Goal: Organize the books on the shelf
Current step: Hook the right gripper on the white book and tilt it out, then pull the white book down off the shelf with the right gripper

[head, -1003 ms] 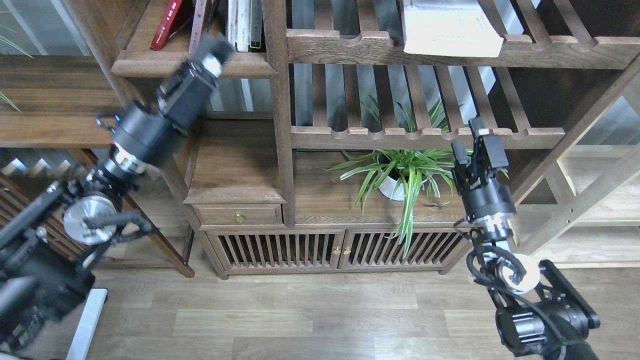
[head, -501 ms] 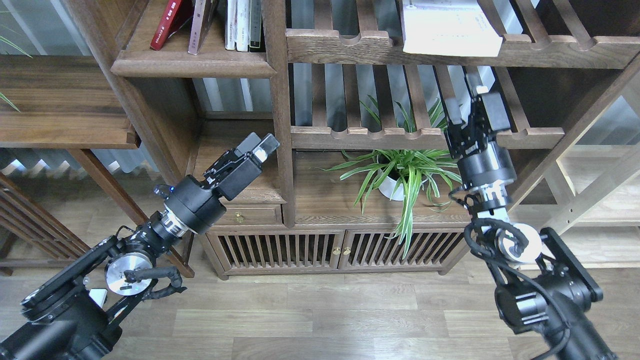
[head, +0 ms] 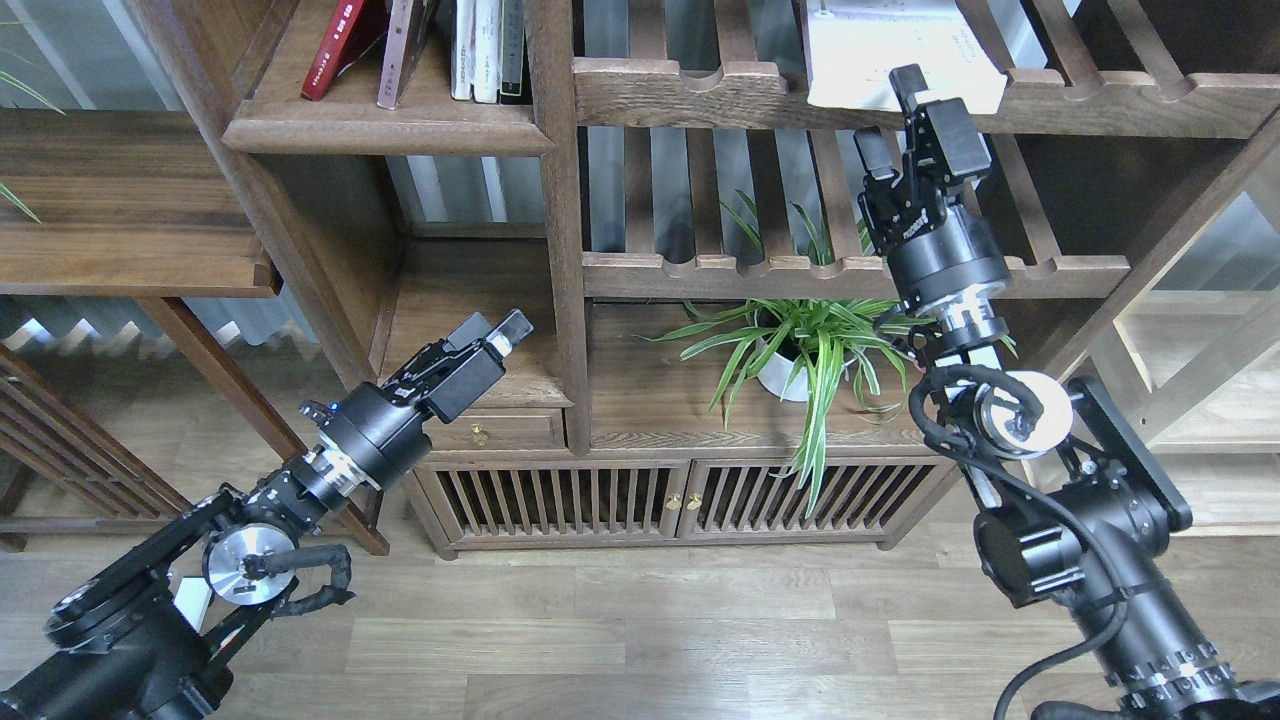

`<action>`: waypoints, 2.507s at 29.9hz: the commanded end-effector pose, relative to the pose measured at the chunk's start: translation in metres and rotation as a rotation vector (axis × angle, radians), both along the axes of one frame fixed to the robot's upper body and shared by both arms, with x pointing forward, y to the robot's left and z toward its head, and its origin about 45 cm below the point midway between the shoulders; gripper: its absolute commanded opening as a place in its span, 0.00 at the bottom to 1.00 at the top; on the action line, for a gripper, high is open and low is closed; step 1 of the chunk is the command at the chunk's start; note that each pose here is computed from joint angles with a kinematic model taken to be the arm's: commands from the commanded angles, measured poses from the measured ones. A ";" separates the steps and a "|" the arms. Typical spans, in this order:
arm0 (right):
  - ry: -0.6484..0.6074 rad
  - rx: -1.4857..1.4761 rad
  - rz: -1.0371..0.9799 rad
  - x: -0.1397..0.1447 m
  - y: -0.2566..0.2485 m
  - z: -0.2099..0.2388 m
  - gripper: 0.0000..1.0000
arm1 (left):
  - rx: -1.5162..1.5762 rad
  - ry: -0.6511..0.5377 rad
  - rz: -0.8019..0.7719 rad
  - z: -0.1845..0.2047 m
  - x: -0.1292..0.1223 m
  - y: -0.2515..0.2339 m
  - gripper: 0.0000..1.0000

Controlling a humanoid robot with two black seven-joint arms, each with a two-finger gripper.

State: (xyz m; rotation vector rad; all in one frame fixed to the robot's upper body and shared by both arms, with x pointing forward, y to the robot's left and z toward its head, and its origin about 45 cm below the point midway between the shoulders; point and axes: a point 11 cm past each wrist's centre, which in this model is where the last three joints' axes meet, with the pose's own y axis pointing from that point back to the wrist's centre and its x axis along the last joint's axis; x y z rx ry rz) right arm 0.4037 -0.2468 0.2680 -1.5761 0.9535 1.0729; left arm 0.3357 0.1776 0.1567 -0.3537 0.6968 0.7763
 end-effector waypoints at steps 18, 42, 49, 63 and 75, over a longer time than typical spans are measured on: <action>0.214 -0.073 -0.063 0.031 0.006 0.026 0.65 | 0.008 0.009 0.007 -0.004 -0.002 0.004 0.99; 0.114 0.006 -0.173 0.023 -0.026 0.028 0.04 | 0.012 0.013 0.008 -0.005 -0.003 0.006 0.99; 0.004 0.103 -0.125 0.017 -0.002 0.033 0.04 | -0.010 0.015 0.016 -0.003 -0.001 0.004 0.99; -0.253 0.195 -0.008 -0.026 0.020 0.016 0.03 | -0.208 0.225 -0.004 -0.002 0.003 0.000 0.99; -0.149 0.130 0.108 -0.048 0.053 -0.025 0.02 | -0.327 0.292 -0.146 0.022 -0.006 -0.025 0.98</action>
